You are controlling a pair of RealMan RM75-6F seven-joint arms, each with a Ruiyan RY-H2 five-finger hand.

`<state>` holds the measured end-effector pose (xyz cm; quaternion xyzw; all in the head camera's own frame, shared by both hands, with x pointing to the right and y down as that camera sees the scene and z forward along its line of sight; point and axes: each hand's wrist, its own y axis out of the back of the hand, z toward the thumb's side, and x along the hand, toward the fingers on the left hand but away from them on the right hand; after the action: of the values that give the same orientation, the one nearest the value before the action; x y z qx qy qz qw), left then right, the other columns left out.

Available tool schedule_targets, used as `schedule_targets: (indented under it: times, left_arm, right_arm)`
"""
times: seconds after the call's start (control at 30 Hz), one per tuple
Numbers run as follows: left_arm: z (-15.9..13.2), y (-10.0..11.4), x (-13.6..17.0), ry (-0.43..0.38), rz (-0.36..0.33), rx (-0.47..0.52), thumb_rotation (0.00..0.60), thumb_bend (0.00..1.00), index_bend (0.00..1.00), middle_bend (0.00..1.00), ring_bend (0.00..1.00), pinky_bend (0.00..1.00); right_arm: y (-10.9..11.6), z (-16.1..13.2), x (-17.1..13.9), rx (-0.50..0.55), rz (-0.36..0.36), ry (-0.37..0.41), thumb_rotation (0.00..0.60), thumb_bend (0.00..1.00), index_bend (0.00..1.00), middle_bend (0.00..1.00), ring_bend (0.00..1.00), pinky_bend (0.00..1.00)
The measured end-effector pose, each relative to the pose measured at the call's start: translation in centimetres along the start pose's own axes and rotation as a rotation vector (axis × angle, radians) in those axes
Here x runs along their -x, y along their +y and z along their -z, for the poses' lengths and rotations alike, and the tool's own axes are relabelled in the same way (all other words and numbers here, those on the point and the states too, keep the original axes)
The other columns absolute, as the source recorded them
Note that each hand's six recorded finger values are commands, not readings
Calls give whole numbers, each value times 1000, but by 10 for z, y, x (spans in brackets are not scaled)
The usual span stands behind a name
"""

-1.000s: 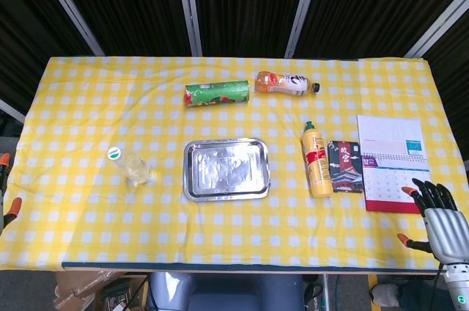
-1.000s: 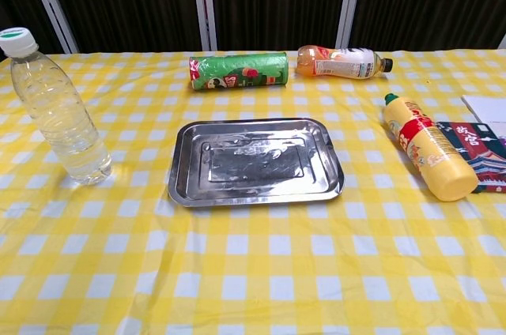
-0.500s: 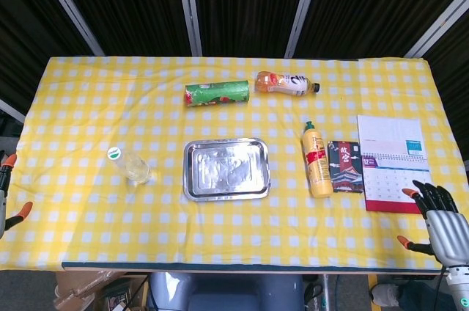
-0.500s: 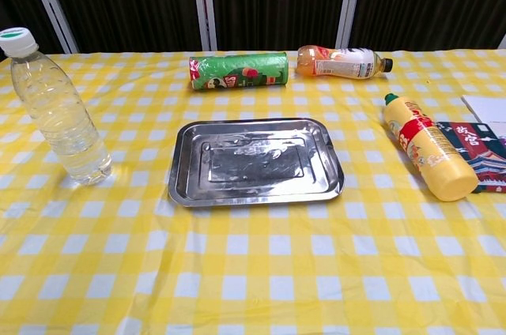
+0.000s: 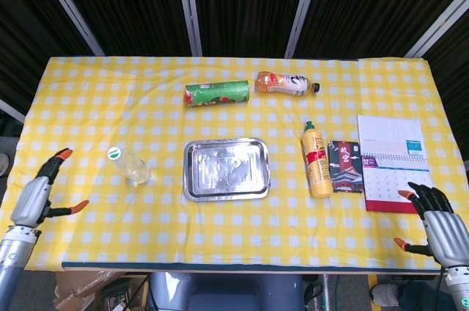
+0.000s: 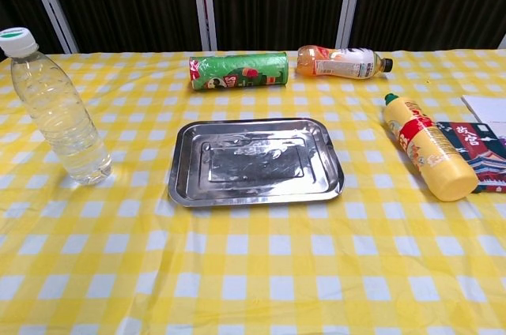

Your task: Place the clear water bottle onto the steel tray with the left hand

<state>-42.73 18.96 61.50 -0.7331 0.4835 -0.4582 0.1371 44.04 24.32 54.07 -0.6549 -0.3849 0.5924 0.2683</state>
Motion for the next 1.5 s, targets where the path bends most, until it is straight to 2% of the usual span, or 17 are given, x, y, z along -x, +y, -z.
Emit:
schedule_targets:
  times: [0.07, 0.17, 0.57, 0.9, 1.03, 1.1, 1.27, 1.37, 1.5]
  left_arm:
    - [-9, -22, -15, -14, 65, 59, 600, 181, 7, 0, 0, 0]
    - [-17, -44, -31, -29, 101, 118, 600, 177, 7, 0, 0, 0]
    - [-35, -70, -61, -83, 84, 253, 600, 177, 14, 0, 0, 0]
    - [-27, -95, -82, -60, 70, 251, 600, 212, 53, 13, 0, 0]
    - [-23, -107, -89, -43, 70, 262, 600, 317, 145, 128, 0, 10]
    - [-22, -111, -93, -41, 60, 278, 600, 378, 207, 204, 13, 68]
    - [-30, -121, -104, -60, 25, 328, 600, 469, 424, 425, 169, 239]
    - [-39, -123, -108, -89, 0, 344, 600, 509, 522, 521, 258, 329]
    - [-48, -115, -110, -124, -48, 372, 600, 562, 589, 593, 336, 416]
  right_arm:
    - [0, 1, 0, 7, -5, -2, 600, 158, 201, 98, 61, 45]
    - [3, 3, -2, 17, 0, -7, 600, 158, 201, 98, 61, 45]
    - [7, 4, -5, 39, 2, -2, 600, 157, 201, 98, 61, 45]
    - [8, 7, -6, 64, -6, -8, 600, 158, 201, 98, 61, 45]
    - [9, 9, -7, 73, -4, -13, 600, 158, 201, 98, 61, 45]
    - [9, 10, -7, 75, -8, -18, 600, 158, 201, 98, 61, 45]
    - [10, 12, -8, 77, -13, -20, 600, 157, 203, 98, 61, 45]
    - [9, 12, -8, 77, -16, -22, 600, 158, 212, 98, 61, 45]
    - [8, 14, -8, 76, -26, -31, 600, 158, 213, 98, 61, 45]
